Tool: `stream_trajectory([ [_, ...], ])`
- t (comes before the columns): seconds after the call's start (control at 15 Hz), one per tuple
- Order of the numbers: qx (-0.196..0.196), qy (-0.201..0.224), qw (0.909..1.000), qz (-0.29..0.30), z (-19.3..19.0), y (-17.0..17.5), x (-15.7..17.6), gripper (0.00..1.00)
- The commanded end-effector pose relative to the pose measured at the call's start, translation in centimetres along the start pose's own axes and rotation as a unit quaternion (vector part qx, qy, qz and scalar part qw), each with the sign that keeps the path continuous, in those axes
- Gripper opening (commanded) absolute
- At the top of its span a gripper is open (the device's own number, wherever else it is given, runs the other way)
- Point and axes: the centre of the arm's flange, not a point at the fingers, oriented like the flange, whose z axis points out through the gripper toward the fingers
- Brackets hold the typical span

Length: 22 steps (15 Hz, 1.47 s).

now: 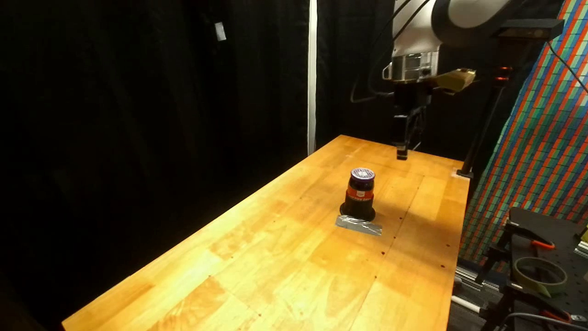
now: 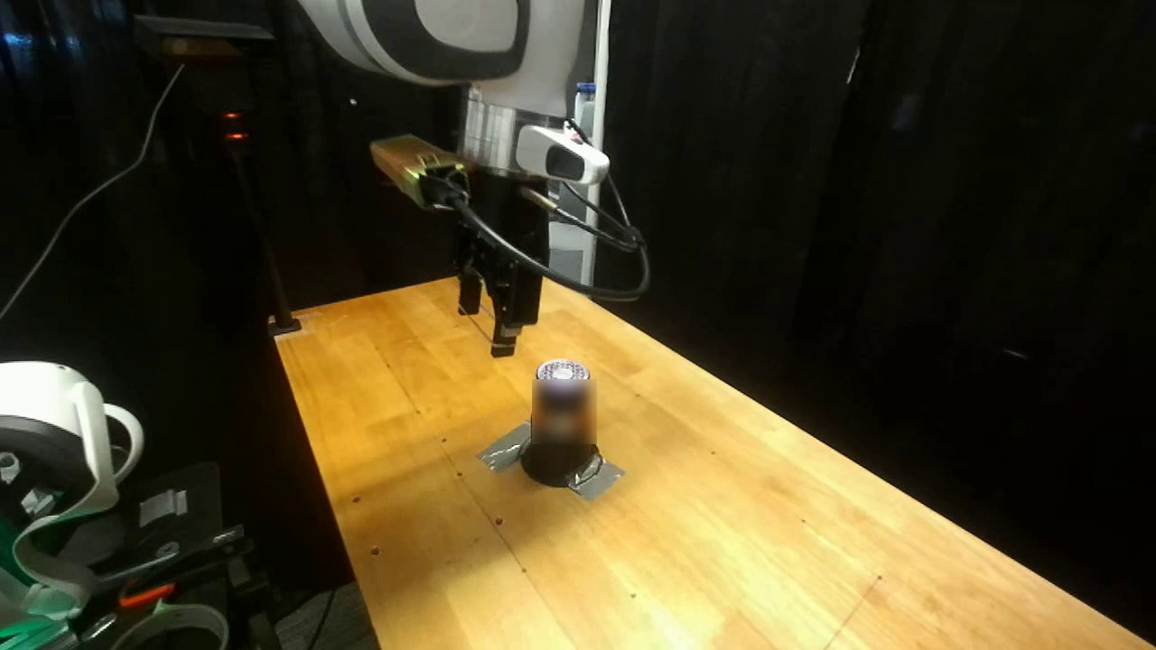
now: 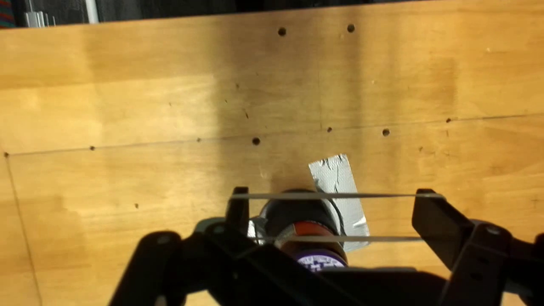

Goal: Put the rubber band on the jar.

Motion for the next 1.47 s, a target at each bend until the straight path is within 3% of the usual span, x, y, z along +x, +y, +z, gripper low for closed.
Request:
stream_trajectory([
  [0.0, 0.0, 0.026, 0.9997, 0.0, 2.3, -1.9, 6.3, 1.0],
  [0.4, -0.04, 0.061, 0.9973, -0.006, 5.9, -3.0, 11.7, 1.0],
  [0.73, -0.064, 0.051, 0.9966, -0.009, 7.2, -3.2, 14.5, 1.0],
  [0.93, -0.061, 0.006, 0.9979, -0.019, 7.7, -2.9, 14.9, 1.0],
  [1.07, -0.058, -0.057, 0.9964, -0.026, 7.9, -2.6, 14.6, 1.0],
  [1.2, -0.053, -0.118, 0.9909, -0.036, 7.5, -2.4, 13.8, 1.0],
  [1.4, -0.047, -0.164, 0.984, -0.053, 6.7, -2.0, 12.6, 1.0],
])
